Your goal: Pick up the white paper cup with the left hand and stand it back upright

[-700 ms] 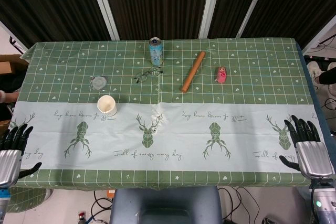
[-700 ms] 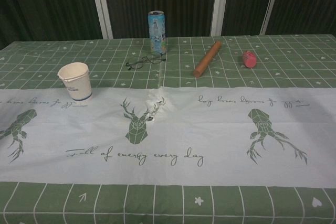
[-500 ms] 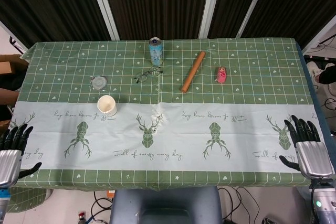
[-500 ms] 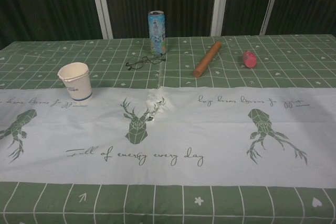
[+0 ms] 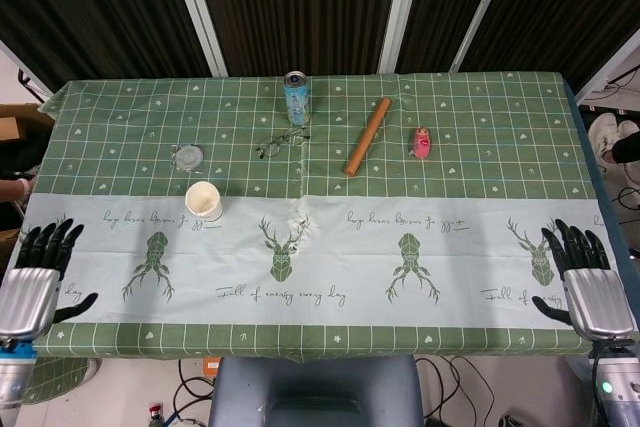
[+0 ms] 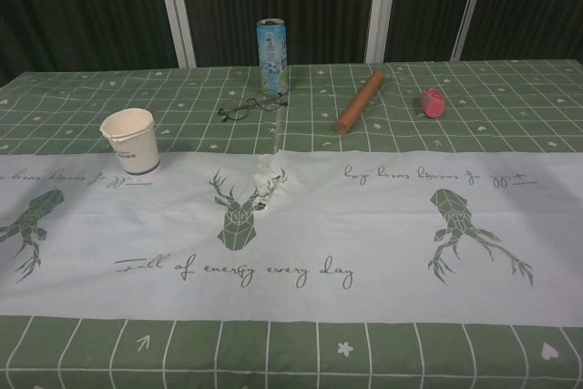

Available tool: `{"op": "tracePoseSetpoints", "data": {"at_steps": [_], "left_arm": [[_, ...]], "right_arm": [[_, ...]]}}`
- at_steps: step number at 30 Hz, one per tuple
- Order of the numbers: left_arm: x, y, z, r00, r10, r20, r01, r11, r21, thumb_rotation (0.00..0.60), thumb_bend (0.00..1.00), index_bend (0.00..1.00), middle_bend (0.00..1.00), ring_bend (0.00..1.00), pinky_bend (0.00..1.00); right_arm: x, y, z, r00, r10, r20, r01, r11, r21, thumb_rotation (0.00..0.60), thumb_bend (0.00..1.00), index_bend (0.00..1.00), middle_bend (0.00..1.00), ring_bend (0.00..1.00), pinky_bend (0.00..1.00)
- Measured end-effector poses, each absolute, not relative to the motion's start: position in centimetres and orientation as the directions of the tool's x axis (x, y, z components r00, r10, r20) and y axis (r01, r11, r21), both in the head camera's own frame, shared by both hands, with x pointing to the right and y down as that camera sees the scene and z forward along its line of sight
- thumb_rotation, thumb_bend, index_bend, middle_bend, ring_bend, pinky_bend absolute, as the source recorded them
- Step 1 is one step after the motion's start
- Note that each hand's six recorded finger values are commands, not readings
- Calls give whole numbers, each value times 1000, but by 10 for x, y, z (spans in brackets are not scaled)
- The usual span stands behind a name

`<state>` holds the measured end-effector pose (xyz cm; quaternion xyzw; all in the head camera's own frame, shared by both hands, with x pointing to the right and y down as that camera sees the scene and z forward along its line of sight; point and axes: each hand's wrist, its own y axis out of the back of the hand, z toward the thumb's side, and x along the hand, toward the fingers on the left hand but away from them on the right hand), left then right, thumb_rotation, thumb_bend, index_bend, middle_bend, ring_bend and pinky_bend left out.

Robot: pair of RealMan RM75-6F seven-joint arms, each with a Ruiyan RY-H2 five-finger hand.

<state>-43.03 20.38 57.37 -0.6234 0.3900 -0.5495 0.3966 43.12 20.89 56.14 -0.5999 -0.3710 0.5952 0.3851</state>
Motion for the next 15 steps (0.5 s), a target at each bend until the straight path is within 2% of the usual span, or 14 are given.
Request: {"op": "tracePoseSetpoints", "data": {"at_steps": [6,10,15], "left_arm": [[-379,158,603,207,-902,377,-23,-390,-920,599,2,0,0,0,1],[-353,137,618,235,-893,384,10,-393,-920,599,2,1,0,0,2],[-316,110,647,239,-868,435,36,-439,-898,599,3,1,0,1,2]], "right_arm": [[434,207,565,7,897,-442,-10,-442,-897,599,3,1,2,1,0],[436,209,567,-2,892,-453,-14,-453,-892,599,3,1,2,0,1],[440,209,570,-13,887,-462,-13,-463,-886,599,3,1,2,0,1]]}}
